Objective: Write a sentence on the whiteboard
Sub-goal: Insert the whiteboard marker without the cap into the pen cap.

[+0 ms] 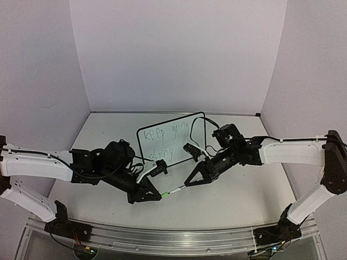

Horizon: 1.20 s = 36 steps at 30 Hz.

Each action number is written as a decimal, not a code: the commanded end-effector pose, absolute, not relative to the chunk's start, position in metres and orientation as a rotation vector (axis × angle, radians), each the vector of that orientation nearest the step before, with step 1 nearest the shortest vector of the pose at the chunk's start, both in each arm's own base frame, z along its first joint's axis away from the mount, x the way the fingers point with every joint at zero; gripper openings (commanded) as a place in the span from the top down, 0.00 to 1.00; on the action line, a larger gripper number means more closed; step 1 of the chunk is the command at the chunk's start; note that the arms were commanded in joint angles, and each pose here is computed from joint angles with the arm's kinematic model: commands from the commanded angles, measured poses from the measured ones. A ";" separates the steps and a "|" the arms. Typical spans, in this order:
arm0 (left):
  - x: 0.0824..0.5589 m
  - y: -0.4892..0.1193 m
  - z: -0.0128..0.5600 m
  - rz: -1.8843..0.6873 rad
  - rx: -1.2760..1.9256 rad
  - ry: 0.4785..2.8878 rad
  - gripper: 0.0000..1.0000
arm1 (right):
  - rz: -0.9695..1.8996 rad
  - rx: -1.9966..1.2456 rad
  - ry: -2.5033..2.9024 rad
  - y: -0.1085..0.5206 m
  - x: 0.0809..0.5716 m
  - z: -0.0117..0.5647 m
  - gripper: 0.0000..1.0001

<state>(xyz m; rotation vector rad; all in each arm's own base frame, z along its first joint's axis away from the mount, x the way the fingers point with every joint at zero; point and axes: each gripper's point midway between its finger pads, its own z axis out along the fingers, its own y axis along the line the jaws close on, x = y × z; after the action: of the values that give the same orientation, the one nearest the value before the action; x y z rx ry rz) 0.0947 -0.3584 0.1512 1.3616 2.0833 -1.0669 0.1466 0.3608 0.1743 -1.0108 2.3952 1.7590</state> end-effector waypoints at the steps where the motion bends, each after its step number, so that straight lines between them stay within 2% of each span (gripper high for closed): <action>1: 0.094 -0.369 0.179 -1.125 1.359 1.997 1.00 | 1.747 -1.062 2.282 0.366 0.150 0.201 1.00; 36: 0.092 -0.366 0.191 -1.150 1.335 1.963 1.00 | 1.746 -1.053 2.309 0.365 0.149 0.195 1.00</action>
<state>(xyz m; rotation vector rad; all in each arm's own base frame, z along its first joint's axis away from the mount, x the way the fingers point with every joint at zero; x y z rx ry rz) 0.0933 -0.3580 0.1581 1.3584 2.0625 -1.0832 0.1462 0.3600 0.1825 -1.0199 2.3666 1.7499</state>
